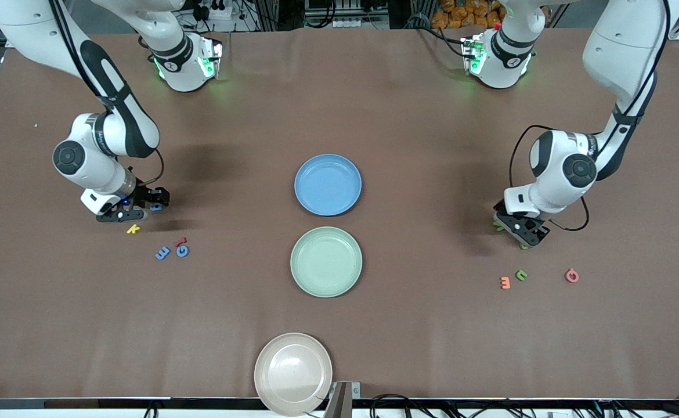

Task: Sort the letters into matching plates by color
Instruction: 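Close the left gripper on the green b while the right gripper grips the blue 6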

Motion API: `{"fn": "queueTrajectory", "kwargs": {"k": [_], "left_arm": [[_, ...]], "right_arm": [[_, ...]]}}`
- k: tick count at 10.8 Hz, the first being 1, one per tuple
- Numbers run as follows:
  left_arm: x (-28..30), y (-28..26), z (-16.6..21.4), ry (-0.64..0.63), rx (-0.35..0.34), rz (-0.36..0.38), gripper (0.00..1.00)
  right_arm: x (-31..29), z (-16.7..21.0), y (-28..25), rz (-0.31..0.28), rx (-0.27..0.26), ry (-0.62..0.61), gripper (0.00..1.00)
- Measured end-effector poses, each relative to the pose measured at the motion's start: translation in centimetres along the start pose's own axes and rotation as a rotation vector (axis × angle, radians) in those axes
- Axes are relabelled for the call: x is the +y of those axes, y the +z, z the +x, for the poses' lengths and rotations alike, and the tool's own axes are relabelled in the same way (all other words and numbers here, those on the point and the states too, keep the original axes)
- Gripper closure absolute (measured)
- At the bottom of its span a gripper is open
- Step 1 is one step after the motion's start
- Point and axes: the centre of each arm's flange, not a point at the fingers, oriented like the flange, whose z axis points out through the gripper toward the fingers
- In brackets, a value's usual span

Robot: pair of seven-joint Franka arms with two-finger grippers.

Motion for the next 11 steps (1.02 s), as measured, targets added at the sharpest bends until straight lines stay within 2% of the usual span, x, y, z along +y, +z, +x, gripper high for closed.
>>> {"fn": "queueTrajectory", "kwargs": {"k": [11], "left_arm": [[0.4, 0.4, -1.7, 0.008, -0.02, -0.018, 0.0]], "right_arm": [[0.1, -0.3, 0.9, -0.009, -0.005, -0.016, 0.37]]}}
